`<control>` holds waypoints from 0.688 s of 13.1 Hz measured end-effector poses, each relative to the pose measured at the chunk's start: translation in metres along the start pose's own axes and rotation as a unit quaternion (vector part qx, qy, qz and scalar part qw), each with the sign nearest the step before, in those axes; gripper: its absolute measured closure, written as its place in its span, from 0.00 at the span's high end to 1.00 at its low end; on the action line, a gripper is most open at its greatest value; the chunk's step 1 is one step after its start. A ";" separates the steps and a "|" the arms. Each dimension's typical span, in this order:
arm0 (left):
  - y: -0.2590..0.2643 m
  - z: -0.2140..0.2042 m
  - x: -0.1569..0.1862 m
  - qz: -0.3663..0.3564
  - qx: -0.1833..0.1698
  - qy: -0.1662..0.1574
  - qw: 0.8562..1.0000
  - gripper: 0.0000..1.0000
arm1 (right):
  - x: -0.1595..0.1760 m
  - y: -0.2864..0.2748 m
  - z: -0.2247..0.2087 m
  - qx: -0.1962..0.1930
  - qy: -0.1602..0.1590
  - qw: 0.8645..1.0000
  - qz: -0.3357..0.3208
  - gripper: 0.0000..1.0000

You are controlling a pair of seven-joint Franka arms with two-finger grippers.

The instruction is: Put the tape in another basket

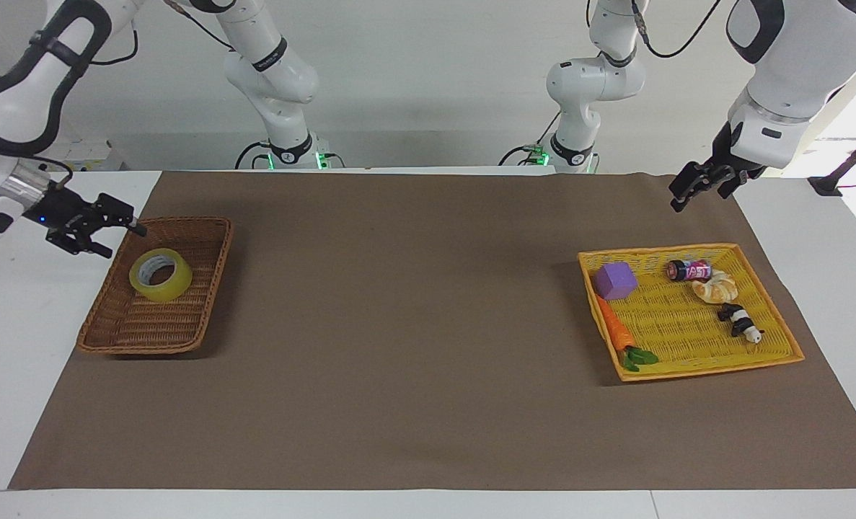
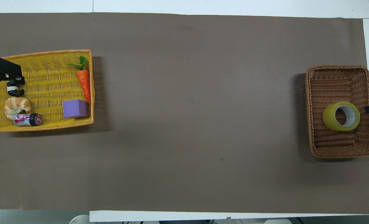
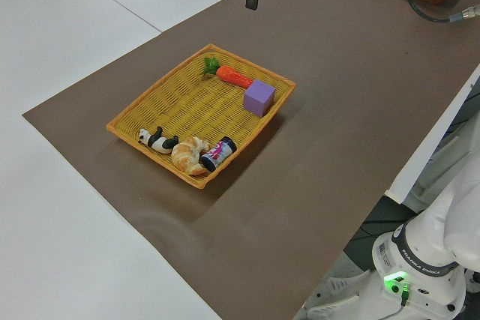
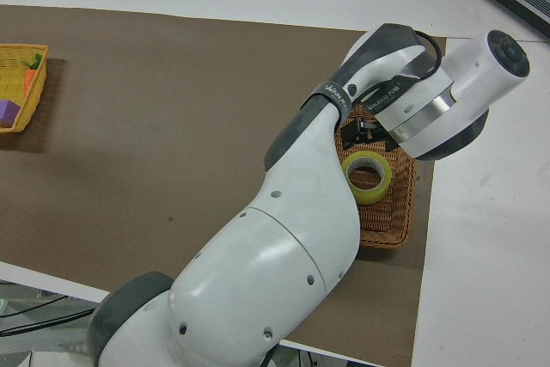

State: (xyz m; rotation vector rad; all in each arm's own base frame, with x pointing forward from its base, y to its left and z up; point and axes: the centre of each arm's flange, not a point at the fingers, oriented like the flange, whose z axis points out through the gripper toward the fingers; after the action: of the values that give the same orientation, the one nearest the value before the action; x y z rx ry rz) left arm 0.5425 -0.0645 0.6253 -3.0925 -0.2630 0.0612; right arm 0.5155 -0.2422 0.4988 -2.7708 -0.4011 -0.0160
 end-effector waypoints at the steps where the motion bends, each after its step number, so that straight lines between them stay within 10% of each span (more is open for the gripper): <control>1: 0.000 0.000 0.000 0.000 0.000 0.000 1.000 1.00 | 0.008 -0.028 -0.020 -0.028 -0.001 1.000 -0.005 1.00; 5: 0.000 0.000 0.000 0.000 0.000 0.000 1.000 1.00 | 0.049 -0.147 -0.053 -0.147 -0.041 0.987 0.055 1.00; 9: 0.000 0.000 0.000 0.000 0.000 0.000 1.000 1.00 | 0.050 -0.176 -0.074 -0.155 -0.066 0.978 0.127 1.00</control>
State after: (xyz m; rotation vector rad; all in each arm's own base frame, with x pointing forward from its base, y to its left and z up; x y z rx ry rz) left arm 0.5425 -0.0645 0.6254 -3.0925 -0.2630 0.0610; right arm 0.5175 -0.0942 0.6294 -3.1213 -0.0768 0.1838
